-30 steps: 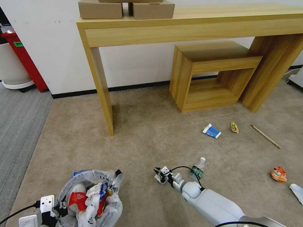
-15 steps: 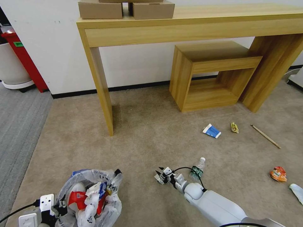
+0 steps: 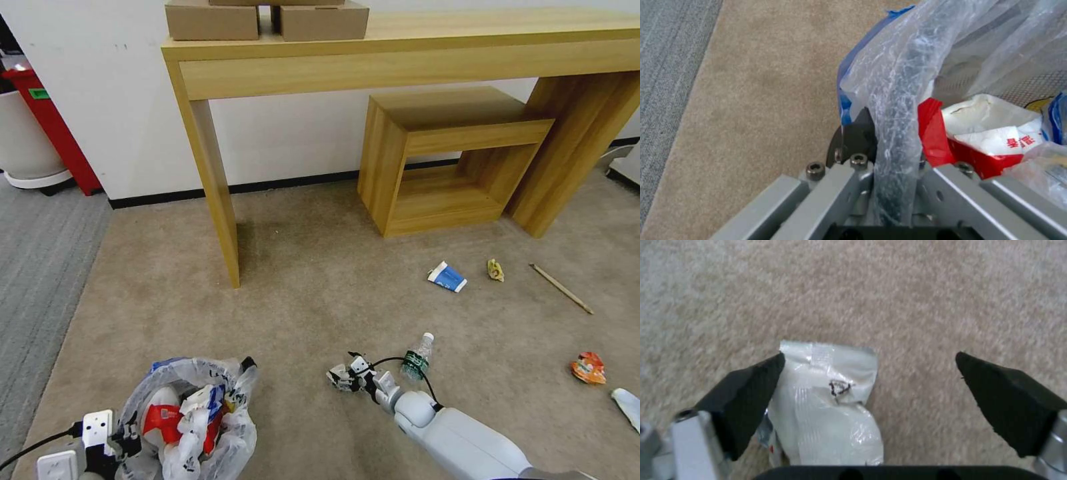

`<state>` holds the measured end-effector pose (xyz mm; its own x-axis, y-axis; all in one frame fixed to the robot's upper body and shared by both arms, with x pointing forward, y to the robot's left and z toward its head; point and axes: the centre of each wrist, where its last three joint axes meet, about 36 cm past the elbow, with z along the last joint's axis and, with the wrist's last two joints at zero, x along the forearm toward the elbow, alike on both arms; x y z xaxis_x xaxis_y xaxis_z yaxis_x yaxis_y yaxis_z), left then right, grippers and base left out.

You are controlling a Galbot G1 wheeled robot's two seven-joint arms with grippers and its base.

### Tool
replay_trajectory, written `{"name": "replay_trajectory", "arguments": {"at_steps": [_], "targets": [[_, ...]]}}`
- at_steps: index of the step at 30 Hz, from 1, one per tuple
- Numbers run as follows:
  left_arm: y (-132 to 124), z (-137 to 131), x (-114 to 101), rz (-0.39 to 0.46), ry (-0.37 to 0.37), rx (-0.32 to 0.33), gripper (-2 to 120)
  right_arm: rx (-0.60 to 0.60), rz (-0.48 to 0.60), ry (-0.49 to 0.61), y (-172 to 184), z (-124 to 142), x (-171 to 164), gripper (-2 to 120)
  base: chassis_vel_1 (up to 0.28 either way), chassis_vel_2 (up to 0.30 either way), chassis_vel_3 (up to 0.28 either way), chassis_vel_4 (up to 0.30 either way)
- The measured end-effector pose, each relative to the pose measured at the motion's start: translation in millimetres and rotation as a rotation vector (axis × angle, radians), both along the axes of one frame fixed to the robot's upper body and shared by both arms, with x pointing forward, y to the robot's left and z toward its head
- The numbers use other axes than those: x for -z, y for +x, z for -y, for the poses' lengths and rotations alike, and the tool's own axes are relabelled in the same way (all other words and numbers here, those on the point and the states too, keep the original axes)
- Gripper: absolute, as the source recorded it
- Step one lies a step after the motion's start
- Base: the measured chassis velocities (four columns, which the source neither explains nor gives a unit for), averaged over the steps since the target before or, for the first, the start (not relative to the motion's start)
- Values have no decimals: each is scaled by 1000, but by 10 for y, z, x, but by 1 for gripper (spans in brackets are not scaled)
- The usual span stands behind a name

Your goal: Pick up the trash bin and place the garbage on the floor into it.

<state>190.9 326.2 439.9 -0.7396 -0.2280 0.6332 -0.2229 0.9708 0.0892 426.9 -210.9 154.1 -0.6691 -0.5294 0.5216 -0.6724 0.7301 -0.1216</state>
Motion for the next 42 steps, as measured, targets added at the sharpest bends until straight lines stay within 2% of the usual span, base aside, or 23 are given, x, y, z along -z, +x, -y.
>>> {"name": "replay_trajectory", "arguments": {"at_steps": [22,34,42], "targets": [[-36,15,1,-2,15,0,0,-6,-53,26,-160,-242,124,100,0,0,0,0],[-30,30,10,-3,10,5,0,21,-68,28,-297,-253,202,100,0,0,0,0],[-18,10,7,0,16,4,0,28,-56,25,-219,-254,161,100,0,0,0,0]]}}
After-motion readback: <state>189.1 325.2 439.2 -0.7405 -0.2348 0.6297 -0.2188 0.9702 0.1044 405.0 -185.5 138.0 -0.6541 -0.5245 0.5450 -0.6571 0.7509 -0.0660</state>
